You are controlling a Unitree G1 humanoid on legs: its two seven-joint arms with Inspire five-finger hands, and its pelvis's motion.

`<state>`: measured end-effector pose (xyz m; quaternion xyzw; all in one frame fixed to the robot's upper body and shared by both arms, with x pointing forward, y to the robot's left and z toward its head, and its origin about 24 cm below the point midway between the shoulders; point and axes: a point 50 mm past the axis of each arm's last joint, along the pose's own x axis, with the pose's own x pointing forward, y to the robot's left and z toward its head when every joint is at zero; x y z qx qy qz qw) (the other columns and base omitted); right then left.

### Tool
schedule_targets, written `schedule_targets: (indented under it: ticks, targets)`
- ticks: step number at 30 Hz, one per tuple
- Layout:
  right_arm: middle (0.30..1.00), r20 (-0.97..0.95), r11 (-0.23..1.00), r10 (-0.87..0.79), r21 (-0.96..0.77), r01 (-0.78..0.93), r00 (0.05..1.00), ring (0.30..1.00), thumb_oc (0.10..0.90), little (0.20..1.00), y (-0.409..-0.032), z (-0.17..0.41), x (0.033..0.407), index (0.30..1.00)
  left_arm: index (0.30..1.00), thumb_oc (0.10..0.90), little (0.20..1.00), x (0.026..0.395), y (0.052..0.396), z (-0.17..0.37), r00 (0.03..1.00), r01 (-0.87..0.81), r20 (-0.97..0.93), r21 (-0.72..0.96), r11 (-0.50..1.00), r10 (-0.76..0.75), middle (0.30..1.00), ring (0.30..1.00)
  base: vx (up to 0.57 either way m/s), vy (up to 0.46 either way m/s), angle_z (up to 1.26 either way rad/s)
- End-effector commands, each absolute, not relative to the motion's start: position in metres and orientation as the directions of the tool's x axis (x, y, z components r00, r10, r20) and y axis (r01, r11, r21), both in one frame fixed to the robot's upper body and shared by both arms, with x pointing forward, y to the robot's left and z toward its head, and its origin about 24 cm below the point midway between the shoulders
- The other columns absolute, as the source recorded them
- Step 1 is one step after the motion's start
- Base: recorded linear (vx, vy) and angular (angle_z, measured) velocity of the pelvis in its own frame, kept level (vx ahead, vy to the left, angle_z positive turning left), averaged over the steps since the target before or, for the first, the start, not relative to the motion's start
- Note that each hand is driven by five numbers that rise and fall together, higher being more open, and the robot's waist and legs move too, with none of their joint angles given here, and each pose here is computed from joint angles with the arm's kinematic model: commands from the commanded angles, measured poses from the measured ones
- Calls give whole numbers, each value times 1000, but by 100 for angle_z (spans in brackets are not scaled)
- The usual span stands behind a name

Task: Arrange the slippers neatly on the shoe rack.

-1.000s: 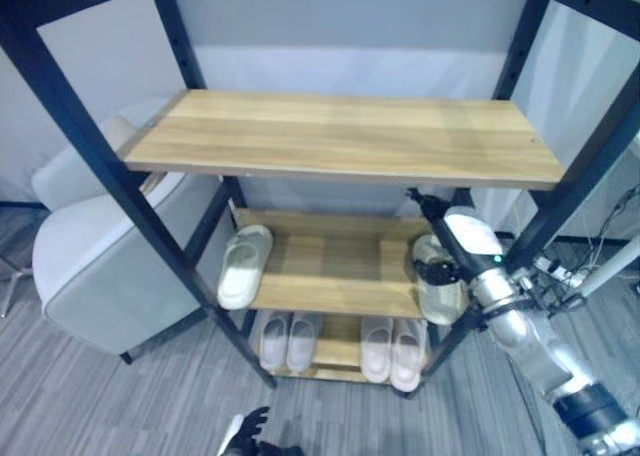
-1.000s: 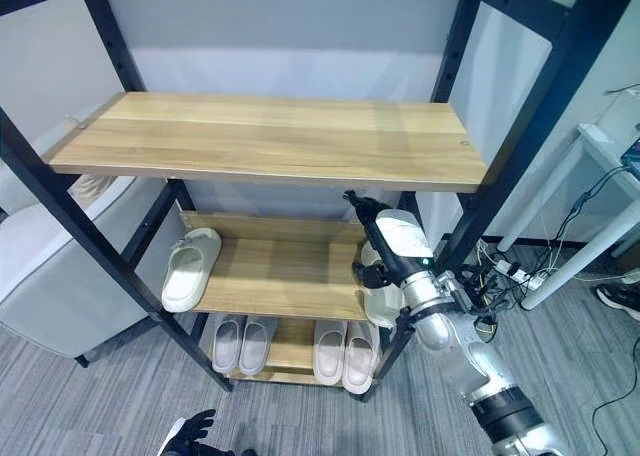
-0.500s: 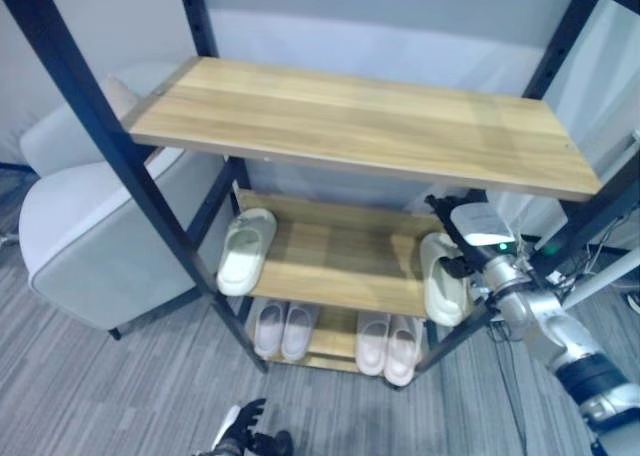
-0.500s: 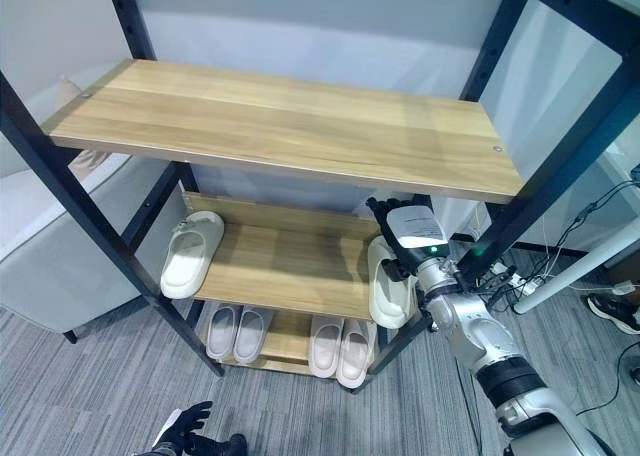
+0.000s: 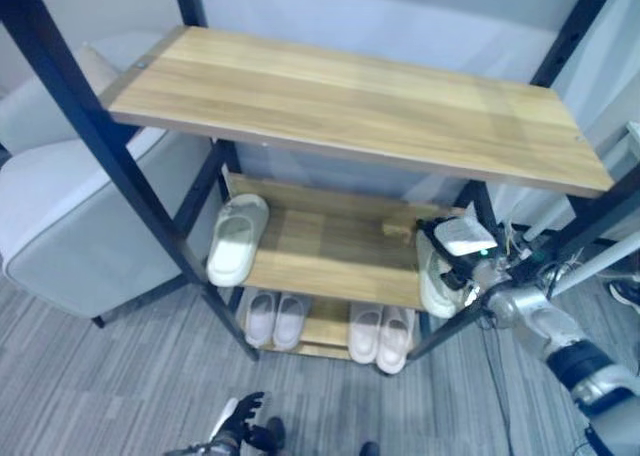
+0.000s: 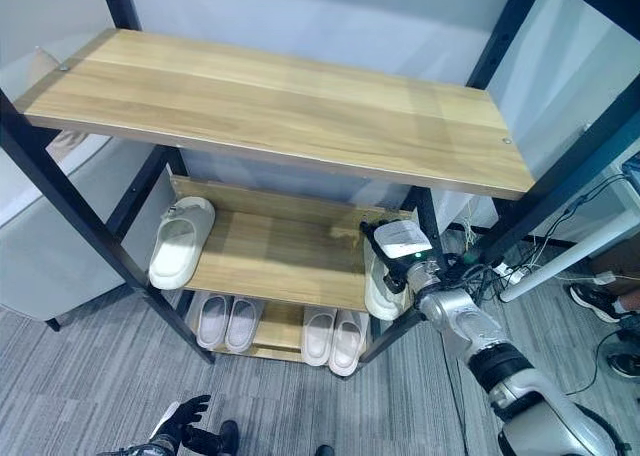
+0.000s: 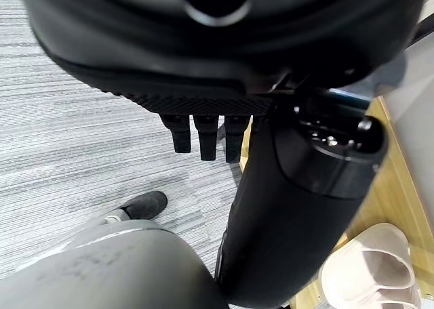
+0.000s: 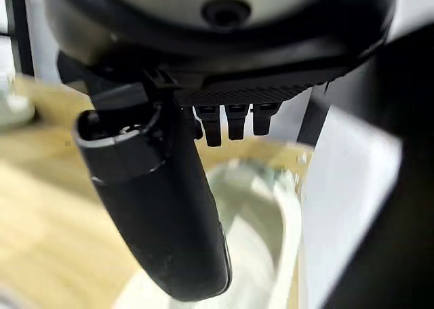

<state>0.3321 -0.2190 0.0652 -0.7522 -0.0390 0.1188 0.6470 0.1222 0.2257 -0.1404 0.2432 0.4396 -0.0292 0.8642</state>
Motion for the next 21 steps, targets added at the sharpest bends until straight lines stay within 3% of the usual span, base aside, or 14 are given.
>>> schedule_targets:
  ticks: [1,2,3,4,5,11,21]
  targets:
    - [900,112,-233,147,-962,144,983,900,800,900,-233,148,369,900,900,800,900,132,198,-144,625,354,-778,359,863,67,900,900,-40,0,2]
    - [900,105,-257,119,-957,132,987,900,800,900,-237,151,373,900,900,800,900,135,200,-143,630,349,-773,367,863,74,900,900,-43,2,0]
    - [820,98,-267,106,-956,123,990,820,747,820,-238,151,376,820,900,800,900,136,202,-142,632,344,-771,371,863,79,900,900,-55,1,0]
    - [676,94,-274,92,-955,116,991,676,651,676,-240,152,378,676,900,800,900,137,203,-142,634,340,-769,374,863,83,900,900,-37,7,3]
    - [300,96,-281,76,-953,113,993,300,400,300,-242,153,380,300,900,800,900,138,204,-141,636,334,-766,378,863,89,900,900,-26,2,5]
    - [300,116,-252,39,-960,122,992,300,400,300,-245,161,385,300,900,800,900,137,211,-142,626,311,-770,391,866,122,900,900,4,8,11]
    - [300,199,-154,127,-964,218,972,300,400,300,-224,171,381,300,900,800,900,142,207,-141,640,298,-759,391,871,121,900,900,16,11,6]
